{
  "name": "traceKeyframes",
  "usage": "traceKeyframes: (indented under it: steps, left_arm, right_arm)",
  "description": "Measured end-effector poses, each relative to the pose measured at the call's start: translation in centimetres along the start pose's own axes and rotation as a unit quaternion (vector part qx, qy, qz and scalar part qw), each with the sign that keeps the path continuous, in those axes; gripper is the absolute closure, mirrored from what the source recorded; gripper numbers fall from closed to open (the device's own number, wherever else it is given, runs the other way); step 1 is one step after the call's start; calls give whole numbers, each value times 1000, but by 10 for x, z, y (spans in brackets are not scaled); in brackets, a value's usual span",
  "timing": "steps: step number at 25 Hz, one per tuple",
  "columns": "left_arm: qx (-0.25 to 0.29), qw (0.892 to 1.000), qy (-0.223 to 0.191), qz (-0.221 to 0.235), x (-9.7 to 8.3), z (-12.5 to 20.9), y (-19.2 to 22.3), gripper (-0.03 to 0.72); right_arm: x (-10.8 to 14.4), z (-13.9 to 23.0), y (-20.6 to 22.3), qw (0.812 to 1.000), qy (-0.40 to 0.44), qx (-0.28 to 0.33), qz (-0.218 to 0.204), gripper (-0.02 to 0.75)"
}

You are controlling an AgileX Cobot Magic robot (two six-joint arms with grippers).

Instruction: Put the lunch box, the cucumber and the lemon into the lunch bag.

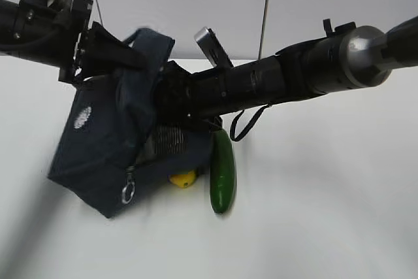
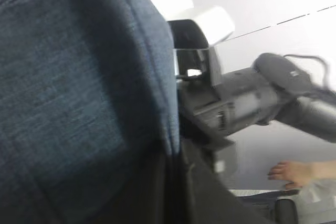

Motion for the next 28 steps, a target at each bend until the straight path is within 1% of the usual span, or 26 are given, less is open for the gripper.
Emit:
traceKeyframes:
  steps: [2,9,14,20,24,28]
  left_arm:
    - [3,1000,2,-6,2,1,0,694]
    - [2,1000,1,-5,3,1,1,694]
    - [2,1000,1,-4,2,1,1,694]
    - [3,1000,1,-4,2,1,1,694]
    - [3,1000,1,-4,2,1,1,694]
    - [3,1000,1,-4,2,1,1,694]
  right_arm:
    - [1,1,0,1000,2,3,-3,345]
    - [2,3,0,1000,2,11,-9,345]
    - [5,4,-4,999,-5,27,-27,350]
    - [4,-2,-19,997,-29,46,-55,351]
    - [-1,-5,-28,997,-43,53,-47,351]
    - [1,0,-33,994,-72,74,-29,353]
Point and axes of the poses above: a point on each arm's last joint axis where the gripper is mounted, y pointing out along that axis toward the gripper, x along the wrist's bending axis when the last joint is at zero, z = x × y, the point moved 3 cm from there along y, pointing out along that axis toward the gripper, and after that the axes turned 10 degrees about y, right-handed, at the moved point
